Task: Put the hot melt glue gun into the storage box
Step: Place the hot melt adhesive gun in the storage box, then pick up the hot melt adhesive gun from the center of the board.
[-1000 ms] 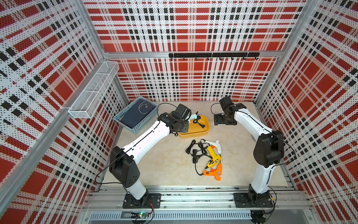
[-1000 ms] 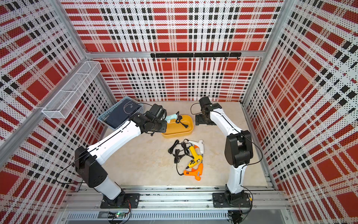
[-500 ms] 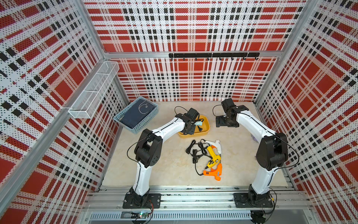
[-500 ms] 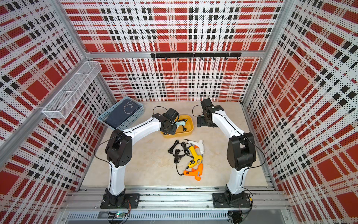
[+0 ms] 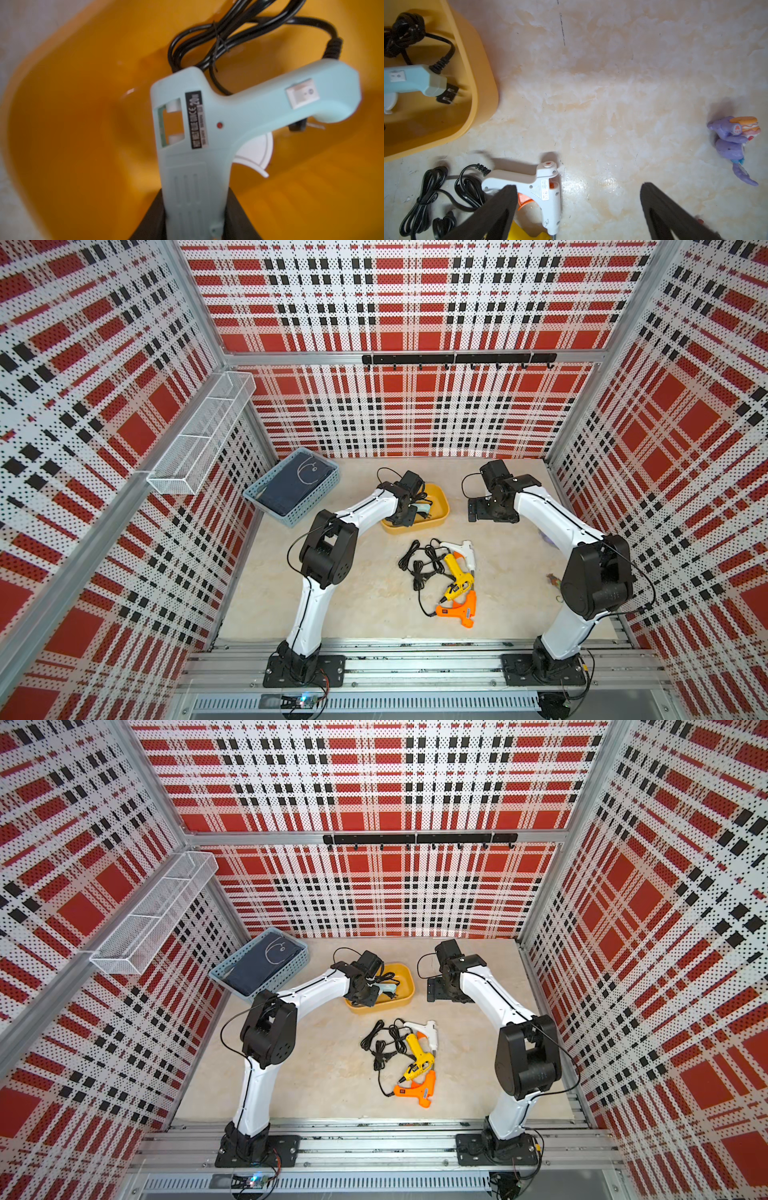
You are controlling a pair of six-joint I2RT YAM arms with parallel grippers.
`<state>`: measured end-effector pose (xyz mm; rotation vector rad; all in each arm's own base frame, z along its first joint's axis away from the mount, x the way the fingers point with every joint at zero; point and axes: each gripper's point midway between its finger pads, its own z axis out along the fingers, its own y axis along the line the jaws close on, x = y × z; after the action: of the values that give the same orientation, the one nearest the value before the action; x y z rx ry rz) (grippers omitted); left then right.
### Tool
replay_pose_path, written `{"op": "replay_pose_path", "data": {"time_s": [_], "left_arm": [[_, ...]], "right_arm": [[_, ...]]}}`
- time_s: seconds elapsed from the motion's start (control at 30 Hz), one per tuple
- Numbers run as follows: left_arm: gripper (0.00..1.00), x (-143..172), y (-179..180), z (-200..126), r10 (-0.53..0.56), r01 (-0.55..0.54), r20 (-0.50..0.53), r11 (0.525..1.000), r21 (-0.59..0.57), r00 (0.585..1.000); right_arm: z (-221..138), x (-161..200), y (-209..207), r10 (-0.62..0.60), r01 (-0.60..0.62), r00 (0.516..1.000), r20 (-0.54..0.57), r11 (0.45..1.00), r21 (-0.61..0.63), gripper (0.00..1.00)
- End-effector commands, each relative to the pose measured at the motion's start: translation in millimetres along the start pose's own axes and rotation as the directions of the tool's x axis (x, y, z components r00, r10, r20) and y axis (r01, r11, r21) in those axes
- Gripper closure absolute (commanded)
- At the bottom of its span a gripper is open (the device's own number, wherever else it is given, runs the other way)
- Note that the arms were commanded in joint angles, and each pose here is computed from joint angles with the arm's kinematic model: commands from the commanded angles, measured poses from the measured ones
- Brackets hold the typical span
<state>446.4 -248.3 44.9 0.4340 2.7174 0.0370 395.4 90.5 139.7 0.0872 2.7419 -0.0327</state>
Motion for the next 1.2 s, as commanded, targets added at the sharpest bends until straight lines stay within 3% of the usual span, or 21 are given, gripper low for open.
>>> {"op": "replay_pose_path", "data": {"time_s": [0.0,0.1,0.23,0.33,0.37,0.4,0.6,0.8,1.0,1.17], "left_arm": [[0.74,10,1,10,0.029,-0.029,-0.063,1.000,0.006,0.998],[0.69,3,1,2,0.018,-0.017,-0.041,1.000,0.006,0.999],[0.49,-8,5,-19,0.005,-0.005,0.006,1.000,0.001,1.000],[0.26,-17,9,-38,-0.006,0.006,0.049,1.000,-0.006,0.999],[0.10,-19,9,-45,-0.008,0.009,0.063,1.000,-0.005,0.998],[0.01,-22,9,-53,-0.009,0.010,0.080,1.000,-0.004,0.997],[0.01,-42,20,-116,-0.078,0.083,0.219,0.996,-0.014,0.973],[0.03,-47,47,-194,-0.209,0.225,0.419,0.974,0.010,0.884],[0.05,-17,85,-209,-0.330,0.346,0.446,0.937,0.048,0.832],[0.06,3,102,-203,-0.360,0.382,0.425,0.923,0.036,0.830]], "right_arm": [[-13,-4,-4,0.024,-0.024,0.999,0.037,1.000,-0.002,0.00],[-16,-3,-5,0.027,-0.027,0.999,0.035,1.000,-0.005,0.00],[-20,0,-2,0.038,-0.037,0.999,0.025,0.999,-0.025,0.00],[-21,6,-1,0.054,-0.053,0.998,0.012,0.998,-0.040,0.00],[-22,8,0,0.058,-0.057,0.998,0.007,0.997,-0.045,0.00],[-22,11,0,0.063,-0.063,0.998,0.002,0.997,-0.049,0.00],[-28,35,9,0.077,-0.080,0.996,-0.034,0.992,-0.093,0.00],[-29,93,58,0.015,-0.032,0.994,-0.112,0.987,-0.159,0.00],[-18,140,106,-0.141,0.109,0.978,-0.150,0.973,-0.204,0.05],[3,138,109,-0.216,0.193,0.965,-0.151,0.969,-0.157,0.13]]}}
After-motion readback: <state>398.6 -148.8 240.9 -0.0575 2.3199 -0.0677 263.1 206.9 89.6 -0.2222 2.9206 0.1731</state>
